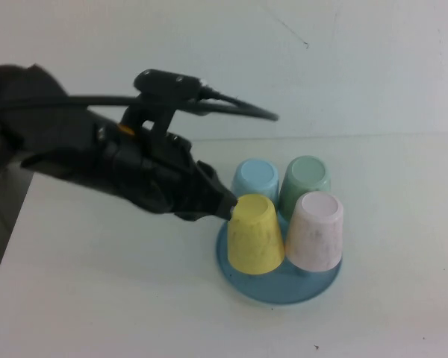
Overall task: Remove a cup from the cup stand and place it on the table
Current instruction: Pick up the cup from the rack
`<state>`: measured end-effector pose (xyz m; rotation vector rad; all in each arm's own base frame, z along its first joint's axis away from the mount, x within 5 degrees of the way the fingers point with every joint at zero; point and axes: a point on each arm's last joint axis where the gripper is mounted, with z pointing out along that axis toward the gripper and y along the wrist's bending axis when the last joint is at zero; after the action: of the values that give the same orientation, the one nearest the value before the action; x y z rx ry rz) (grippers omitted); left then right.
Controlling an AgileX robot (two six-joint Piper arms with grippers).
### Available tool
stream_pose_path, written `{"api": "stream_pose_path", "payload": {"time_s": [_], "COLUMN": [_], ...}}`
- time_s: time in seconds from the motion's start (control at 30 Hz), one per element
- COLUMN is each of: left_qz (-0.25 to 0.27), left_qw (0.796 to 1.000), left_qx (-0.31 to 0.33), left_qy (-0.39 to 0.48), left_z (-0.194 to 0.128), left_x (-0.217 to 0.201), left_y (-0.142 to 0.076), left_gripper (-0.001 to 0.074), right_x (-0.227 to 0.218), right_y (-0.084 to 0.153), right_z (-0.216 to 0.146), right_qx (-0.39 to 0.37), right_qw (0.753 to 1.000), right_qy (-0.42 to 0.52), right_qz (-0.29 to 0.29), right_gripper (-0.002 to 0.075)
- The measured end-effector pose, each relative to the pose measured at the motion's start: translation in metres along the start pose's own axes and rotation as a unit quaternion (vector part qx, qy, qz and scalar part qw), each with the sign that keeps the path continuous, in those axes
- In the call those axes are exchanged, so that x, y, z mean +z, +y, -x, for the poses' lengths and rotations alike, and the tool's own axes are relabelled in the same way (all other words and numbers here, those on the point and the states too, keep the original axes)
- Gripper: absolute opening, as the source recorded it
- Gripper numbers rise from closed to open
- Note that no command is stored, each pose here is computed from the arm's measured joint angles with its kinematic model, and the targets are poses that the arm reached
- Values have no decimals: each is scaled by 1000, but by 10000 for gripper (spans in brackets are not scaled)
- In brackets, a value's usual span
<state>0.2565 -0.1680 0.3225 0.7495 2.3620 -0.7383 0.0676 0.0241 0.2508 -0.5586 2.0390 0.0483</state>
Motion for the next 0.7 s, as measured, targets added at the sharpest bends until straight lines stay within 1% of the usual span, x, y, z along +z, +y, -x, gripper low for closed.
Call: {"api": "stream_pose_path", "payload": {"time_s": [0.03, 0.07, 0.1, 0.2, 0.23, 0.3, 0.33, 0.43, 0.53, 0.7], "left_qz": [-5, -12, -19, -40, -44, -46, -43, -20, 3, 16], "left_qw": [1000, 1000, 1000, 998, 997, 996, 995, 995, 994, 989], "left_qx": [3, 5, 8, 18, 19, 22, 22, 9, 3, -9], "left_qy": [3, 13, 23, 48, 61, 77, 84, 97, 113, 145], "left_z": [6, 14, 20, 37, 40, 48, 52, 63, 67, 64], "left_x": [1, 7, 11, 19, 24, 30, 34, 44, 57, 81], "left_y": [-1, 0, -1, -2, 0, 2, 5, 14, 24, 38], "left_gripper": [86, 146, 219, 472, 544, 625, 649, 680, 690, 691], "right_x": [0, 0, 0, 0, 0, 0, 0, 0, 0, 0], "right_y": [0, 0, -1, -1, -1, -1, -1, -1, -1, -1], "right_z": [0, 0, 1, 1, 1, 1, 1, 1, 1, 1], "right_qx": [0, 0, 0, 0, 0, 1, 1, 1, 2, 3], "right_qw": [1000, 1000, 1000, 1000, 1000, 1000, 1000, 1000, 1000, 1000], "right_qy": [-1, -2, -3, -5, -5, -6, -6, -6, -7, -8], "right_qz": [-1, -2, -3, -5, -6, -5, -5, -5, -4, -4], "right_gripper": [-3, -3, -3, -3, -3, -3, -3, -3, -3, -3]}}
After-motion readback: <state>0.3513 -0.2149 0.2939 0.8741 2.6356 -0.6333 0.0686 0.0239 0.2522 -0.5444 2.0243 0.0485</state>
